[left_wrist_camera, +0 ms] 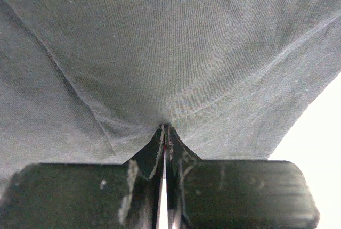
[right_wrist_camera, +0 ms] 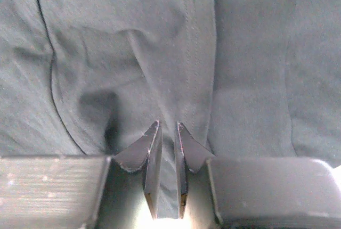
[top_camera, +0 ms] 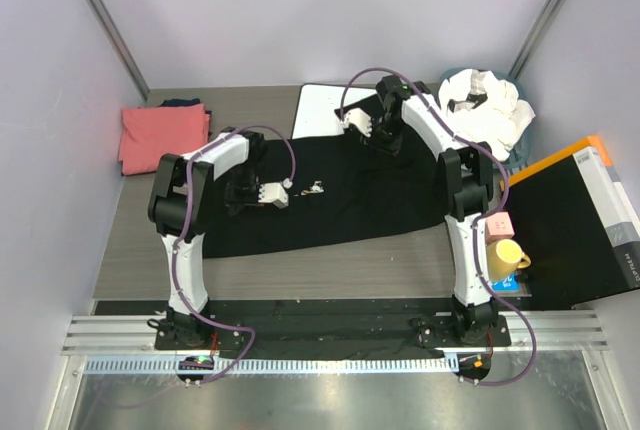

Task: Fold and stack the t-shirts
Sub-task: Fold the flattened tshirt in 1/3 of the way

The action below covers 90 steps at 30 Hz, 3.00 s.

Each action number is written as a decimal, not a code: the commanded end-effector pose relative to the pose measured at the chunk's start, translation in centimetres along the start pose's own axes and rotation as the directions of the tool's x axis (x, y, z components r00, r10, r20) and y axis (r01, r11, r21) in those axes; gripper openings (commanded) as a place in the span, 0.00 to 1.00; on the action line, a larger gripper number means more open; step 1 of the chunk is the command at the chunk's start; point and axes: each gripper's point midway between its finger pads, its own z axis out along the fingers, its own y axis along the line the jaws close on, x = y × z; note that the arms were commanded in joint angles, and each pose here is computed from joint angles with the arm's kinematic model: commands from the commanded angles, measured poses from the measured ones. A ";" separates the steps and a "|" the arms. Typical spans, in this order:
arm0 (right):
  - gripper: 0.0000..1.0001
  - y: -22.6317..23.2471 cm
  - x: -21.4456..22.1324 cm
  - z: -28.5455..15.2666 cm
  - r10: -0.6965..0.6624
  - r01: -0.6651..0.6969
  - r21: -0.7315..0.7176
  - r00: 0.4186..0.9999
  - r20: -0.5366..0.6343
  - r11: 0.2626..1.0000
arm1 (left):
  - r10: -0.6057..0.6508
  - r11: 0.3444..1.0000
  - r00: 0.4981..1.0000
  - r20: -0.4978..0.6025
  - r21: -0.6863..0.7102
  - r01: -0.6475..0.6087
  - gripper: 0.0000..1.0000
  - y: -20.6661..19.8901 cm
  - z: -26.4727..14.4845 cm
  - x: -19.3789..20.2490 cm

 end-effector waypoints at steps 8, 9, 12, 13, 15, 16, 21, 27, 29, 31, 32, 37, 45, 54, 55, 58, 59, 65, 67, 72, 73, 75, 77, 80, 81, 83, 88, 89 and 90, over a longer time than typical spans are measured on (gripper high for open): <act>0.17 -1.7 -1.7 2.5 -0.025 0.024 0.042 0.999 0.034 0.999 | 0.000 1.000 1.000 0.011 -0.007 0.000 0.00 0.7 -0.3 -0.7; 0.17 -2.0 -1.9 2.7 -0.031 0.029 0.053 0.999 0.034 0.998 | 0.001 1.000 1.000 0.013 -0.006 -0.001 0.00 0.7 -0.3 -0.7; 0.15 -2.5 -2.4 3.4 -0.040 0.037 0.071 0.998 0.042 0.997 | 0.000 1.000 1.000 0.012 0.000 0.000 0.00 0.6 0.0 -0.7; 0.15 -2.7 -2.4 3.4 -0.039 0.036 0.078 0.998 0.042 0.996 | 0.000 1.000 1.000 0.010 0.001 0.000 0.00 0.5 0.0 -0.7; 0.15 -3.1 -2.7 3.8 -0.044 0.040 0.089 0.998 0.048 0.995 | 0.006 1.000 1.000 0.003 0.003 -0.006 0.00 0.4 0.3 -0.8; 0.15 -3.2 -3.0 4.0 -0.050 0.045 0.090 0.998 0.050 0.995 | 0.012 1.000 1.000 -0.010 -0.011 -0.012 0.00 0.6 0.5 -0.6; 0.14 -3.8 -4.2 4.2 -0.076 0.067 0.121 0.995 0.070 0.990 | 0.053 0.999 0.993 -0.101 -0.003 -0.053 0.00 -0.1 2.5 0.6; 0.13 -4.1 -4.4 5.3 -0.102 0.094 0.134 0.993 0.061 0.987 | 0.046 0.999 0.995 -0.089 -0.007 -0.047 0.00 0.1 2.5 0.2; 0.12 -4.3 -4.8 5.6 -0.116 0.106 0.149 0.991 0.059 0.983 | 0.050 0.999 0.995 -0.088 -0.011 -0.051 0.00 0.2 2.5 0.0; 0.10 -4.9 -5.2 5.8 -0.124 0.110 0.180 0.990 0.068 0.977 | 0.050 0.999 0.995 -0.090 -0.010 -0.051 0.00 0.2 2.6 0.1; 0.10 -5.3 -5.7 5.4 -0.128 0.110 0.205 0.989 0.079 0.973 | 0.050 0.999 0.995 -0.091 -0.015 -0.051 0.00 0.3 2.5 0.0; 0.09 -6.8 -7.8 5.4 -0.171 0.128 0.297 0.977 0.124 0.946 | 0.051 0.999 0.995 -0.090 -0.011 -0.053 0.00 0.3 2.5 -0.2; 0.14 -7.7 -10.6 3.6 -0.187 0.114 0.365 0.967 0.170 0.924 | 0.043 0.999 0.995 -0.092 -0.023 -0.045 0.00 0.5 2.1 -0.3; 0.65 -3.3 -10.4 2.3 -0.180 0.142 0.193 0.964 0.198 0.971 | 0.037 0.999 0.995 -0.089 -0.018 -0.039 0.00 0.2 2.1 -0.6; 0.66 -3.3 -10.4 2.3 -0.173 0.135 0.191 0.965 0.199 0.972 | 0.038 0.999 0.995 -0.087 -0.020 -0.040 0.00 0.3 2.0 -0.7; 0.65 -4.1 -10.6 2.1 -0.140 0.093 0.224 0.969 0.204 0.970 | 0.038 0.999 0.996 -0.085 -0.020 -0.040 0.00 0.4 1.9 -0.9; 0.61 -4.8 -11.2 1.8 -0.142 0.083 0.256 0.965 0.221 0.963 | 0.041 0.999 0.995 -0.087 -0.017 -0.043 0.00 0.4 2.0 -0.9; 0.52 -9.5 -13.8 -2.0 -0.065 -0.098 0.470 0.946 0.318 0.877 | 0.044 0.999 0.995 -0.089 -0.018 -0.046 0.00 0.5 1.9 -1.1; 0.50 -9.2 -14.9 -3.4 -0.073 -0.112 0.460 0.928 0.364 0.881 | 0.045 0.999 0.995 -0.088 -0.018 -0.047 0.00 0.4 1.9 -1.2; 0.47 -5.1 -14.9 -3.6 -0.054 -0.071 0.301 0.920 0.387 0.951 | 0.049 0.999 0.995 -0.087 -0.018 -0.050 0.00 0.5 1.9 -1.3; 0.45 -3.6 -14.2 -2.9 -0.040 -0.055 0.244 0.929 0.367 0.968 | 0.050 0.999 0.995 -0.087 -0.017 -0.052 0.00 0.4 1.8 -1.3; 0.45 -2.5 -13.3 -2.4 -0.023 -0.048 0.197 0.939 0.343 0.979 | 0.052 0.998 0.995 -0.088 -0.014 -0.053 0.00 0.4 1.9 -1.3; 0.45 -1.1 -12.2 -1.4 -0.001 -0.046 0.145 0.951 0.310 0.988 | 0.055 0.998 0.995 -0.088 -0.014 -0.056 0.00 0.3 1.9 -1.2; 0.48 -0.1 -11.0 -0.3 0.024 -0.055 0.103 0.959 0.282 0.993 | 0.058 0.998 0.994 -0.089 -0.009 -0.059 0.00 0.3 2.0 -1.2; 0.49 0.0 -10.8 -0.1 0.029 -0.058 0.097 0.960 0.278 0.994 | 0.058 0.998 0.994 -0.088 -0.012 -0.059 0.00 0.3 1.9 -1.2; 0.50 0.3 -10.4 0.8 0.042 -0.064 0.074 0.962 0.268 0.995 | 0.062 0.998 0.994 -0.088 -0.015 -0.064 0.00 0.4 1.8 -1.3; 0.53 0.6 -10.2 2.0 0.056 -0.067 0.033 0.964 0.262 0.997 | 0.068 0.997 0.993 -0.095 -0.017 -0.070 0.00 0.5 1.7 -1.1; 0.54 0.5 -10.0 2.7 0.061 -0.070 0.027 0.966 0.252 0.997 | 0.068 0.997 0.993 -0.094 -0.018 -0.070 0.00 0.5 1.6 -1.1; 0.54 0.4 -9.8 3.0 0.061 -0.070 0.031 0.968 0.242 0.997 | 0.068 0.997 0.993 -0.095 -0.017 -0.070 0.00 0.4 1.6 -1.1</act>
